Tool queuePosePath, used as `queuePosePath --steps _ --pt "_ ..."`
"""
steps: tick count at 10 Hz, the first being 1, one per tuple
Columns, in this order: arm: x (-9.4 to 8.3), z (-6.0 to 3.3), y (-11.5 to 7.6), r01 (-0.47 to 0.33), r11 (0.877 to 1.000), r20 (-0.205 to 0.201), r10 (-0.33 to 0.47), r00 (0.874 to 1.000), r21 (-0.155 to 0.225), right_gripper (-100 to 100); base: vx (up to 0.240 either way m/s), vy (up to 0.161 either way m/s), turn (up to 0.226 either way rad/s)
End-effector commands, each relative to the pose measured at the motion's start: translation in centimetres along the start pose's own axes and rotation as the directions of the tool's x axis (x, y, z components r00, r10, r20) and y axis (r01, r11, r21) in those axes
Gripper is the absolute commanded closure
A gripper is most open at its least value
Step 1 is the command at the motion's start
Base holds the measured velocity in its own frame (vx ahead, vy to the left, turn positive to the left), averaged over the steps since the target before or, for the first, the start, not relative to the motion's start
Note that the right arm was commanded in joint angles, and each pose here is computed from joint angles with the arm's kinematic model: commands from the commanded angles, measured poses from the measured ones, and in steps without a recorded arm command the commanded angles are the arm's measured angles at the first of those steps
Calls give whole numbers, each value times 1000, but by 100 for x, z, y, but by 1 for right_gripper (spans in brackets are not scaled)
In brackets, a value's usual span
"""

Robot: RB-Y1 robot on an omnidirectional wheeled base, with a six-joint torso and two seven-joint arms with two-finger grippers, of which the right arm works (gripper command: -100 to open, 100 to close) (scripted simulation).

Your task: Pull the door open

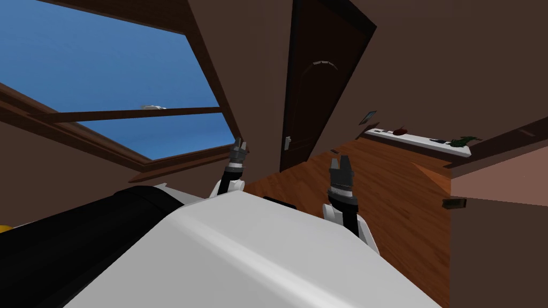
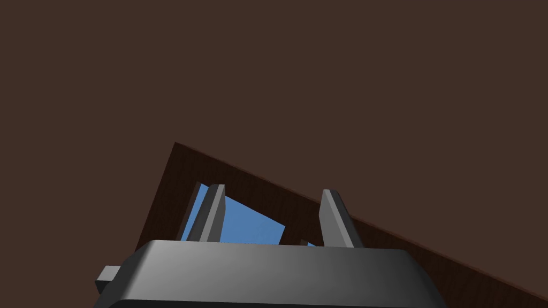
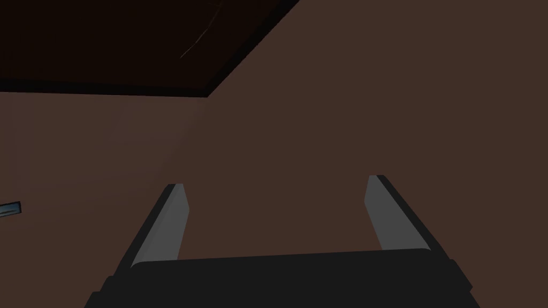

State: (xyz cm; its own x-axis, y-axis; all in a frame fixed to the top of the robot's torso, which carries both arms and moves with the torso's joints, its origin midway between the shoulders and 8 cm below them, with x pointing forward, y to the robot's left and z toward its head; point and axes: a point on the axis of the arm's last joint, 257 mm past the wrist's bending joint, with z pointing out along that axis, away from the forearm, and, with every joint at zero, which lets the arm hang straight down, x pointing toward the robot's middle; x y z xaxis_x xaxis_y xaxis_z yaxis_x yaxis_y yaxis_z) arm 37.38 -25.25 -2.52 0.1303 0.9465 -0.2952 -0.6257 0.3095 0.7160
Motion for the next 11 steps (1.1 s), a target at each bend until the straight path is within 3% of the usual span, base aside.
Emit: queuePosePath --steps 1,6,9,11 --pt "75 -9 -125 40 999 -25 -40 999 18 -100 95 -9 71" --pt "317 -48 -500 173 983 -117 -166 979 57 -100 96 -12 82" --pt "459 -86 -733 259 963 -179 -243 953 70 -100 99 -10 83" --pt "551 -118 -890 317 946 -222 -295 929 73 -100 97 -13 88"
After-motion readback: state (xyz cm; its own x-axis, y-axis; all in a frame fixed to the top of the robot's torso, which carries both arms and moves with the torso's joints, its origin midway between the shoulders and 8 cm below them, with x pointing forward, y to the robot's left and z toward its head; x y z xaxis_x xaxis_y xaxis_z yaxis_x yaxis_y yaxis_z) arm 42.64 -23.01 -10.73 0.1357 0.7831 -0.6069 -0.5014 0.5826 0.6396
